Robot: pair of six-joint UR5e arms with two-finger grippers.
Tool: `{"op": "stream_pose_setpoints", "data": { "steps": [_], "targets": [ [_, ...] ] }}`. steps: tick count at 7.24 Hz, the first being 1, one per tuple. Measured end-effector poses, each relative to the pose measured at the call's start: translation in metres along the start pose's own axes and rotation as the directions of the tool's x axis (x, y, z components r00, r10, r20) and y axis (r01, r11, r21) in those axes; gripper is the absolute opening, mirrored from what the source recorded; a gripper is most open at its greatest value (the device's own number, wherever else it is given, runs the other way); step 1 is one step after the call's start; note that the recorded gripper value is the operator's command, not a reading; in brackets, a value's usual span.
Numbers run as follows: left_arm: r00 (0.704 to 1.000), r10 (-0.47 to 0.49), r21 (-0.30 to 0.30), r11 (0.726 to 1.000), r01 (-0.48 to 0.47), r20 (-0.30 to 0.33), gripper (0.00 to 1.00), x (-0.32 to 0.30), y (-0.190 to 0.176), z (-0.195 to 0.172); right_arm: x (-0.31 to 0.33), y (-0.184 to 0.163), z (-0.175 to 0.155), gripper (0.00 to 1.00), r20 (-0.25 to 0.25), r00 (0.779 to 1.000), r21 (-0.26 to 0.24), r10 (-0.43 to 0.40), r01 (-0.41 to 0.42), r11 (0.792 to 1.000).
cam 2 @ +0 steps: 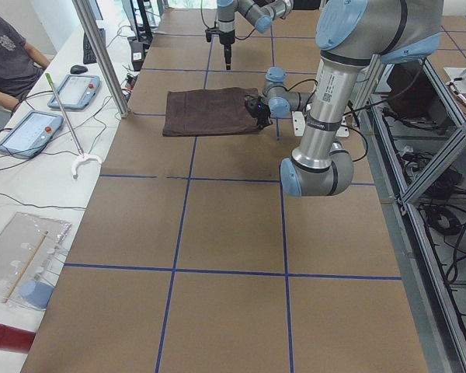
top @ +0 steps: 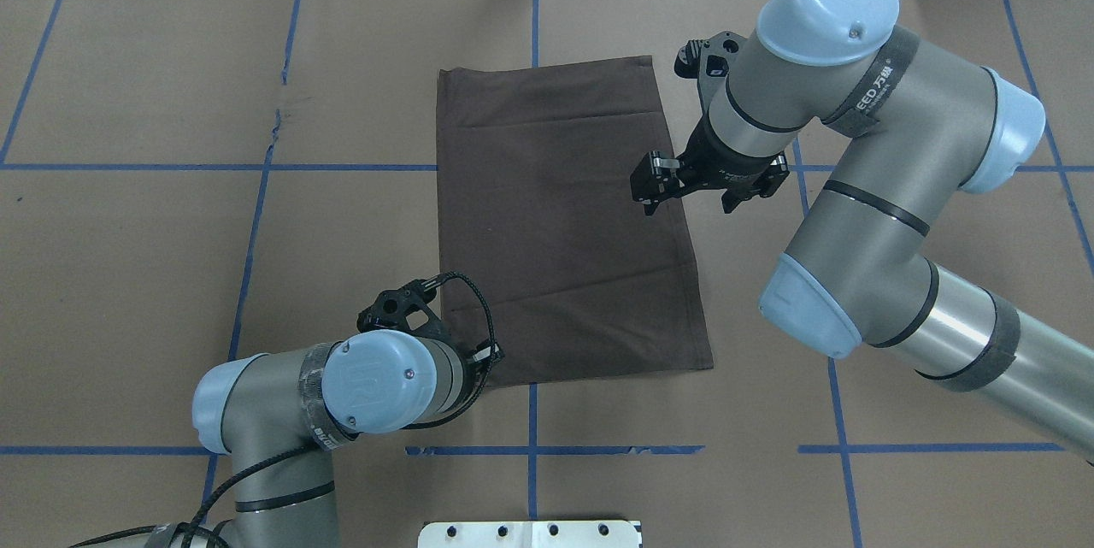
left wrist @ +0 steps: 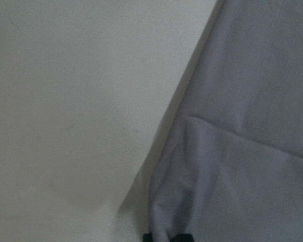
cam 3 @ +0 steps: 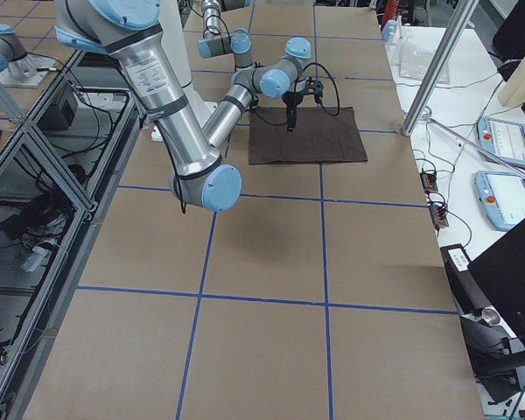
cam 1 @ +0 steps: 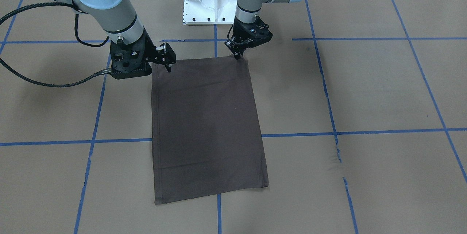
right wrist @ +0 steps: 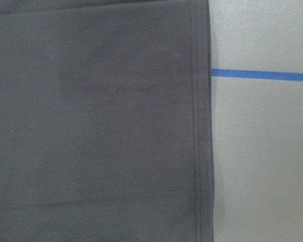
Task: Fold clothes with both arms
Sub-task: 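Move the right gripper down to the shirt's near corner beside the left gripper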
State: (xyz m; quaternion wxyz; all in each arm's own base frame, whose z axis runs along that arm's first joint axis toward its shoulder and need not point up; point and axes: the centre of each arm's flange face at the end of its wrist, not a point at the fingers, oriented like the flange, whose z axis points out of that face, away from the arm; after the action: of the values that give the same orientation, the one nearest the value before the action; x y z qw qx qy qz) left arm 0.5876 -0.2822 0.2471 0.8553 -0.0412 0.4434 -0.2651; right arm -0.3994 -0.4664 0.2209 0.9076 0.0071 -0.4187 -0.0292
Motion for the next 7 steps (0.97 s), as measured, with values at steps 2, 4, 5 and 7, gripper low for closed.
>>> {"op": "stream_pose_setpoints", "data": {
  "steps": [2, 4, 5, 7],
  "targets": [
    [0.999, 0.036, -0.005, 0.999, -0.036, -0.009, 0.0, 0.002, 0.0, -0.005, -0.002, 0.005, 0.002, 1.0, 0.002, 0.999, -0.006, 0.053, -0.053, 0.999],
    [0.995, 0.097, -0.01, 0.995, -0.097, -0.039, 0.0, 0.006, -0.002, -0.023, -0.021, 0.028, 0.009, 1.0, 0.028, 0.981, -0.03, 0.19, -0.189, 0.981],
    [0.993, 0.105, -0.009, 0.994, -0.106, -0.046, 0.0, 0.007, -0.004, -0.027, -0.033, 0.043, 0.02, 1.0, 0.058, 0.96, -0.038, 0.275, -0.273, 0.961],
    [0.992, 0.115, -0.005, 0.993, -0.116, -0.05, 0.0, 0.008, -0.008, -0.028, -0.044, 0.081, 0.062, 1.0, 0.085, 0.885, -0.014, 0.458, -0.459, 0.888]
  ]
}}
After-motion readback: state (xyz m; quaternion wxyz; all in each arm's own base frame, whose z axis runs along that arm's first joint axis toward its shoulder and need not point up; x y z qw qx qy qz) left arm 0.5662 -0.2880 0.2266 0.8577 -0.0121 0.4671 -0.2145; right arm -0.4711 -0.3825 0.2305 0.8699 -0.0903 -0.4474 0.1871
